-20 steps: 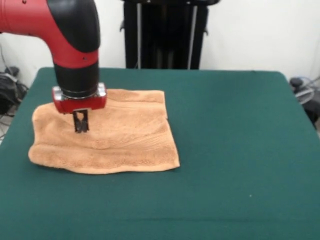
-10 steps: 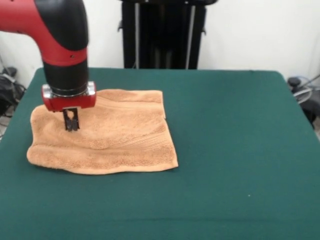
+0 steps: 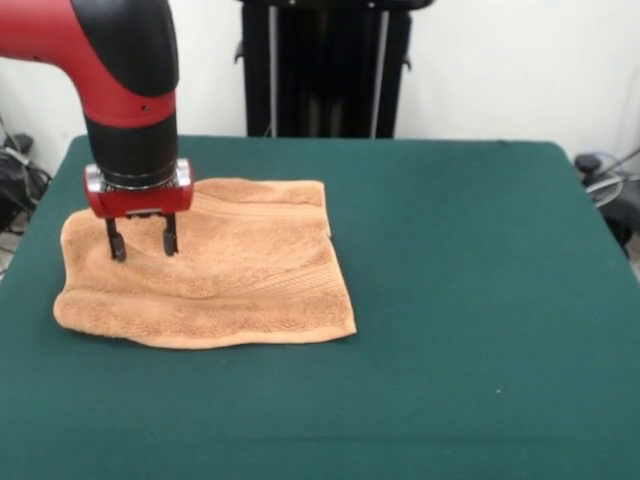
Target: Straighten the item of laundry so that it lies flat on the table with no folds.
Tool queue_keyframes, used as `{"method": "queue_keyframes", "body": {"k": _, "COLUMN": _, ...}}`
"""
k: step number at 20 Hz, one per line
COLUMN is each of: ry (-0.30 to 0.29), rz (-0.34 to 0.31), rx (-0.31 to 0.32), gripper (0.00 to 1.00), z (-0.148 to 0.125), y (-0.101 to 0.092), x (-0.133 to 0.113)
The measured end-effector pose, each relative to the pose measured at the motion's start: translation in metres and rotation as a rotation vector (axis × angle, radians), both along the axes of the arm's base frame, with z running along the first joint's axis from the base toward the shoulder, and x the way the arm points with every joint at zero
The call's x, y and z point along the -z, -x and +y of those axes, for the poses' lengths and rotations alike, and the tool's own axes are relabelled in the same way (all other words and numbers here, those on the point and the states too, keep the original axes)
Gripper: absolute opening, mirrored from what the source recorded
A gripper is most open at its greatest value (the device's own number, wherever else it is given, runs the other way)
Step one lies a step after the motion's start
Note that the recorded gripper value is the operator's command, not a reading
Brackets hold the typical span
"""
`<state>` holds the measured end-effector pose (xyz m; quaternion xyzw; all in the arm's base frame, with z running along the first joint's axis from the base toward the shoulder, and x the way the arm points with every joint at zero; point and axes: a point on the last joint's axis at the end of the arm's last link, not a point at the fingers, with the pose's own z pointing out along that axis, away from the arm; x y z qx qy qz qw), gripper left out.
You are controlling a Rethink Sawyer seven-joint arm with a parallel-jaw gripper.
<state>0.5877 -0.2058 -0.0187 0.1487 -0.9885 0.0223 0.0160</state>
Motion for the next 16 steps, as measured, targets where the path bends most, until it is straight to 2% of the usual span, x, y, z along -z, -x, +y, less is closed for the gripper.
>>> {"method": "queue_keyframes", "body": {"k": 10, "ry": 0.030, "rz": -0.028, "rx": -0.023, "gripper": 1.00, "z": 0.006, "y": -0.004, "x": -0.001}}
{"method": "queue_keyframes", "body": {"k": 16, "ry": 0.044, "rz": -0.046, "rx": -0.021, "gripper": 1.00, "z": 0.002, "y": -0.009, "x": -0.012}}
